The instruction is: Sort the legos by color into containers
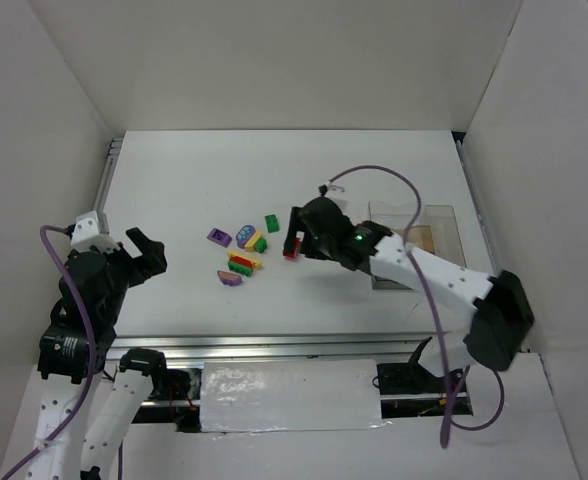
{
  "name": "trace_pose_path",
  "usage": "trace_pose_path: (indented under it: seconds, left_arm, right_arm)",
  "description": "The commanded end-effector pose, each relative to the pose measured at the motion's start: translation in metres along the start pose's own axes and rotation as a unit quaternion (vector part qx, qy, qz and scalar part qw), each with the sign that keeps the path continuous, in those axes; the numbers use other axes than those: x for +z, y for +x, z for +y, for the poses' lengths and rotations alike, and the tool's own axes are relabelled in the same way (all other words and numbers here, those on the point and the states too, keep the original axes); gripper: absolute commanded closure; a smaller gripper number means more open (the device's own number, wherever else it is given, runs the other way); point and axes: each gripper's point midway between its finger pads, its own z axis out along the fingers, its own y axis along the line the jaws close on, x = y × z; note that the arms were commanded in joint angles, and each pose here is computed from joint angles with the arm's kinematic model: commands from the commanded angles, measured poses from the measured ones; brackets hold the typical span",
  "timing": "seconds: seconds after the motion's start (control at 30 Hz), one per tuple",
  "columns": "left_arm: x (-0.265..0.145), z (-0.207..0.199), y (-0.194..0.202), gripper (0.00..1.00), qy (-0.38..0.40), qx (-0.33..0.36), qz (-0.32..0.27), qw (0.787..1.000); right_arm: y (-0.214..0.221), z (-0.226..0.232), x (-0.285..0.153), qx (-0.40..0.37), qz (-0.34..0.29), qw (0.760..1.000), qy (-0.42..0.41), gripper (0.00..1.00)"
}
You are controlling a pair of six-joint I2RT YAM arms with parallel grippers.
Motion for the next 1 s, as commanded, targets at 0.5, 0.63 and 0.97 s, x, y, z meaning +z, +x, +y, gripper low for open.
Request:
trace_pose_path:
  seconds: [0.5, 0.63, 0.97]
  left_arm:
    - [0.008, -0.012, -0.004, 0.01, 0.024, 0.005, 0.0, 1.0]
    - [0.008, -0.013, -0.003, 0.01, 0.028, 0.006, 0.001, 1.0]
    - [0.01, -0.016, -0.001, 0.01, 0.036, 0.01, 0.007, 0.999]
  right_arm:
    - [0.007, -0.001, 0.136, -0.035, 0.003, 0.98, 0.198, 0.17]
    - [0.014, -0.006, 0.149, -0.03, 0.014, 0.981, 0.191, 0.22]
    - [0.022, -0.013, 0.169, -0.038, 0.041, 0.981, 0.185, 0.37]
